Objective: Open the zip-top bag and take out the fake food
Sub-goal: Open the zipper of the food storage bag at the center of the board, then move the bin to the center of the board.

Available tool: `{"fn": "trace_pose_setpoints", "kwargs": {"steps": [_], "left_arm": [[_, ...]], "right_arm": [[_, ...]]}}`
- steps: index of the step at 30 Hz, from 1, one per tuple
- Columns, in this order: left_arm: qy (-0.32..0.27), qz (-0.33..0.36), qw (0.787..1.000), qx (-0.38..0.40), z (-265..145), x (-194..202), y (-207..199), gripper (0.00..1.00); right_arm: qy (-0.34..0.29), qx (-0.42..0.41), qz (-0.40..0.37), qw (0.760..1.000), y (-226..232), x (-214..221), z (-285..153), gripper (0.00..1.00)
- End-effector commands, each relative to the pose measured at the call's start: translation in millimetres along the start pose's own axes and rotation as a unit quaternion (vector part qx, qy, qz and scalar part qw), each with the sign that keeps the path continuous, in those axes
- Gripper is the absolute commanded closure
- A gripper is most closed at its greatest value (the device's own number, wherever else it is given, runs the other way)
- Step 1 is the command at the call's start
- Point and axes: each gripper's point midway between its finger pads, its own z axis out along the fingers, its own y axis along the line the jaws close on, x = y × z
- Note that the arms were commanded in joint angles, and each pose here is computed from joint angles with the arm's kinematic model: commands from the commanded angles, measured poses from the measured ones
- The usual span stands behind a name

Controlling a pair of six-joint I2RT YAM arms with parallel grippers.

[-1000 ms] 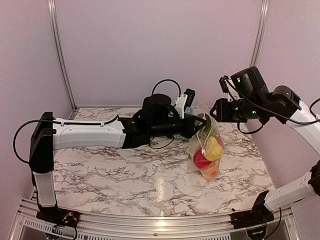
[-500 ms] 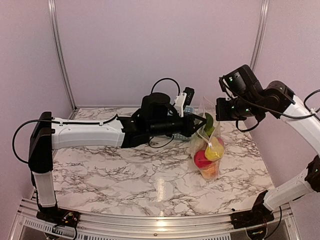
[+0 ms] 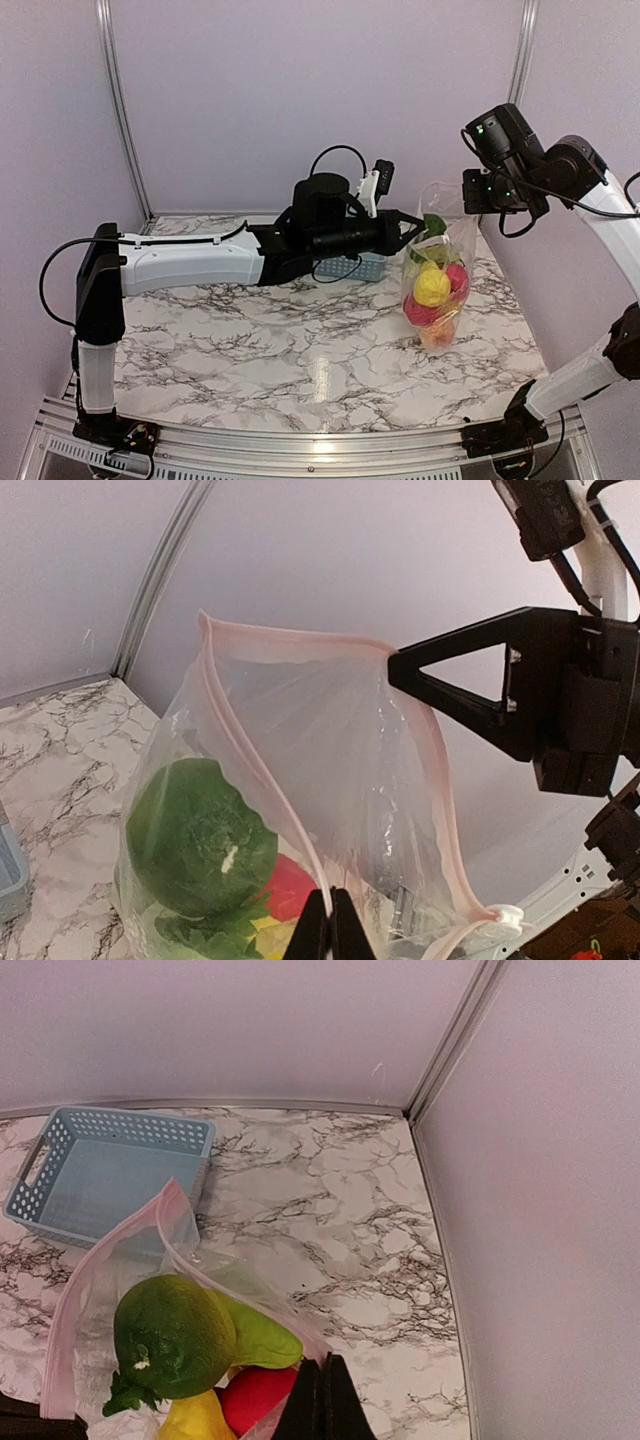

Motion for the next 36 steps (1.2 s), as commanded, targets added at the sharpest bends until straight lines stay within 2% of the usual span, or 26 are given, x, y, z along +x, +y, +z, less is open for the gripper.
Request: {"fn": "trace_pose_setpoints", "kwargs": {"steps": [1,10,17,22,28,36], "left_arm": [[0.006,-0.021,1.000,-0.014,15,15,22,1.00],[0.019,-0.045,0.995,-0.084,11,40,73,1.00],[0.013,-0.028,0.987,-0.157,-24,43,99,0.91],[-0.002,0.001,0.981,-0.193,-50,32,113,0.79],[-0.028,0.027,0.969,-0.242,-76,6,135,0.57],[-0.023,0.029,0.950,-0.309,-84,-18,216,0.36]], "right_arm": [[-0.021,0.010,-0.014,1.000,2,-14,9,1.00],[0.008,-0.040,-0.022,0.999,52,7,56,1.00],[0.023,-0.076,-0.017,0.997,76,19,70,1.00],[0.024,-0.090,-0.013,0.996,81,19,70,1.00],[0.023,-0.102,-0.010,0.994,85,18,68,1.00],[0.021,-0.109,-0.011,0.994,87,16,65,1.00]]}}
